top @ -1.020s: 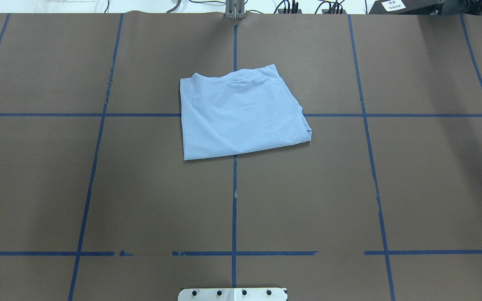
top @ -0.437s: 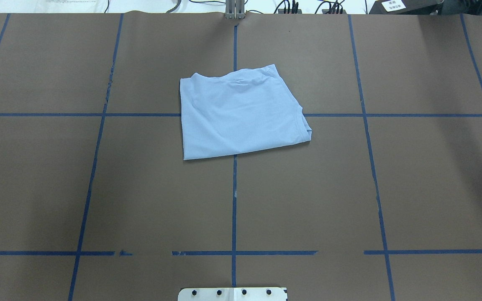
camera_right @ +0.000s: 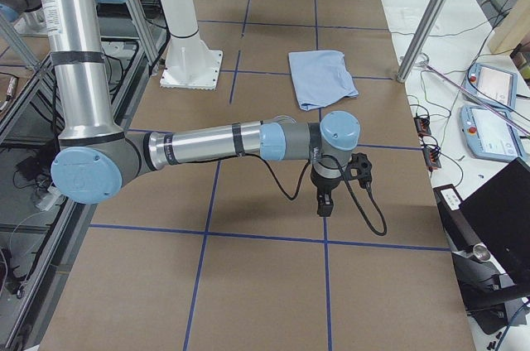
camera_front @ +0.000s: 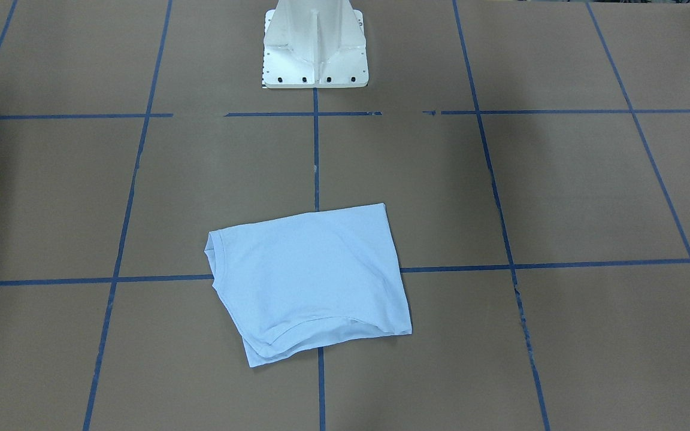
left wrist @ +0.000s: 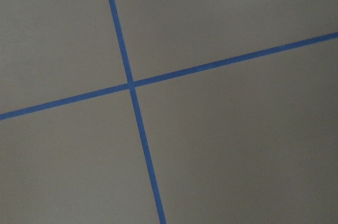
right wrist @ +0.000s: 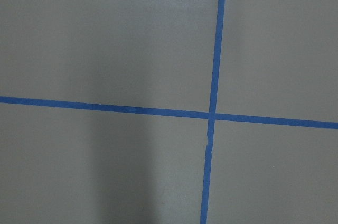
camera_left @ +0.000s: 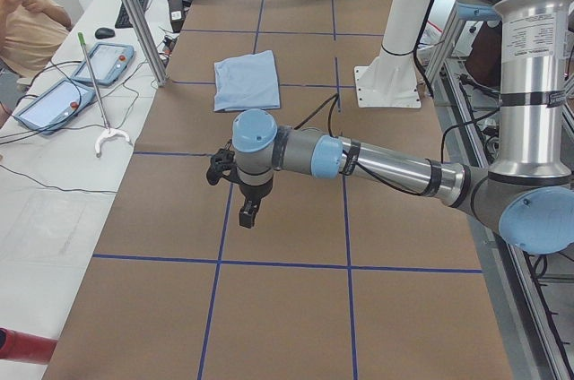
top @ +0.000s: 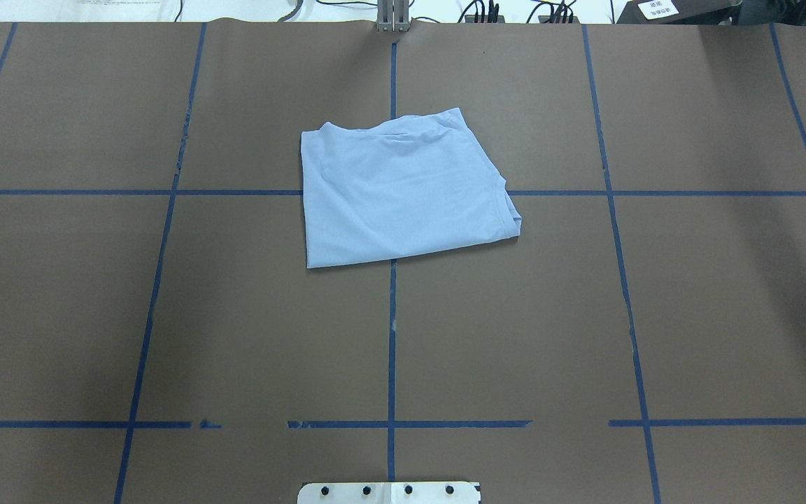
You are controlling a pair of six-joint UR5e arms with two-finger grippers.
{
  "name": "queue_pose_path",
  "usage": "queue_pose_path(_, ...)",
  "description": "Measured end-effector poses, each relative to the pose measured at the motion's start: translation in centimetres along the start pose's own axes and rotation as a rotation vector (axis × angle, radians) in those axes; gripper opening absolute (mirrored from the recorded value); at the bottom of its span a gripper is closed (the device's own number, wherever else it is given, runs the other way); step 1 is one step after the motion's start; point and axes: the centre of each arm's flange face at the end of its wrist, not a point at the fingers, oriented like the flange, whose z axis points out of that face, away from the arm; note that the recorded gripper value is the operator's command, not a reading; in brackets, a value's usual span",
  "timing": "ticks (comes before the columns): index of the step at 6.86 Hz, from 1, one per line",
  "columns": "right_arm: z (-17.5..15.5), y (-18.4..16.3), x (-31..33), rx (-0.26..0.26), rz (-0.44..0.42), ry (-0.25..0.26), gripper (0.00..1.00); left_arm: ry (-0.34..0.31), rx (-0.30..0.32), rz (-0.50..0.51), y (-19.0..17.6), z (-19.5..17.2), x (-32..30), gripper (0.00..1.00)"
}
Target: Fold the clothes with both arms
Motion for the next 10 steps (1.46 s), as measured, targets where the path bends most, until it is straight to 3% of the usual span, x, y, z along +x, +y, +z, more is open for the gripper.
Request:
queue_pose_path(4, 2.8, 0.7, -1.4, -0.053, -0.026, -0.01, 1.0, 0.009, -0.005, -0.005, 0.8, 0.8, -0.6, 1.0)
queue_pose_path(8, 1.8, 0.5, -2.9, -0.034, -0.049, -0.049, 1.0, -0.008, 0.087, 0.096, -0.3, -0.1, 0.3, 1.0)
queue_pose_path(10, 1.6, 0.2, -3.4, -0.029, -0.056, -0.052, 1.0, -0.009, 0.096, 0.109, -0.4, -0.1, 0.3, 1.0)
